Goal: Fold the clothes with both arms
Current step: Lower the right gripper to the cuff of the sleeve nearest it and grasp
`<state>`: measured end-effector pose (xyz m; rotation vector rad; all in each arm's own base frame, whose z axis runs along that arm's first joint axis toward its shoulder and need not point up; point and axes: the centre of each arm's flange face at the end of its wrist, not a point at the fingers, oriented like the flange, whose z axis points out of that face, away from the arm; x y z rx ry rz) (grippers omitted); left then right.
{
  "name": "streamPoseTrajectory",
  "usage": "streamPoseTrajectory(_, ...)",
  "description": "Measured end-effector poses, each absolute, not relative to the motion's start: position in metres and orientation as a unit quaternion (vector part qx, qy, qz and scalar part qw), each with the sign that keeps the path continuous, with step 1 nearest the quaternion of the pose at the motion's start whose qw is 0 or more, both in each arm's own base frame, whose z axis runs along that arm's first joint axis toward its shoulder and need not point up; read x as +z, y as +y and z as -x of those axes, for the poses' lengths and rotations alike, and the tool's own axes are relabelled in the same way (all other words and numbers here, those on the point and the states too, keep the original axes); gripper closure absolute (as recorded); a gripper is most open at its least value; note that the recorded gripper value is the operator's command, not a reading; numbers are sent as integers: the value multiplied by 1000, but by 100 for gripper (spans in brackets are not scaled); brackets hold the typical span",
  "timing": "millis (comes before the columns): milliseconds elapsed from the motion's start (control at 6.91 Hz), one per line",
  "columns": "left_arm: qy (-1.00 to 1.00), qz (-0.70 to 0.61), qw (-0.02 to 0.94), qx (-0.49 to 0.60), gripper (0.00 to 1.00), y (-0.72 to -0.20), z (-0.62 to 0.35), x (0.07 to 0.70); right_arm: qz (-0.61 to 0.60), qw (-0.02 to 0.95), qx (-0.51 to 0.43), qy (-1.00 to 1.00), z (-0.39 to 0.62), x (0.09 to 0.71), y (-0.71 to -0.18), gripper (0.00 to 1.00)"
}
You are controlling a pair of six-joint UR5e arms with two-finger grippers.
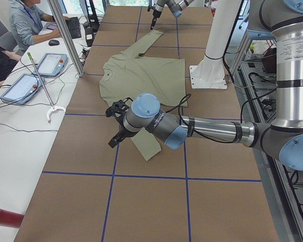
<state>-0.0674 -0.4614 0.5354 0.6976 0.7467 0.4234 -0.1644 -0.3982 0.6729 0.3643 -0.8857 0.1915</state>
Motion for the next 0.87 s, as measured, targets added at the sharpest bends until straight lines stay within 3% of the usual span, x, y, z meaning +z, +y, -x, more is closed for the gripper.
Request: streamPoseTrajectory(868, 354, -332, 851, 202, 0, -462, 67, 535, -167, 888, 83, -421, 171, 684, -389, 31)
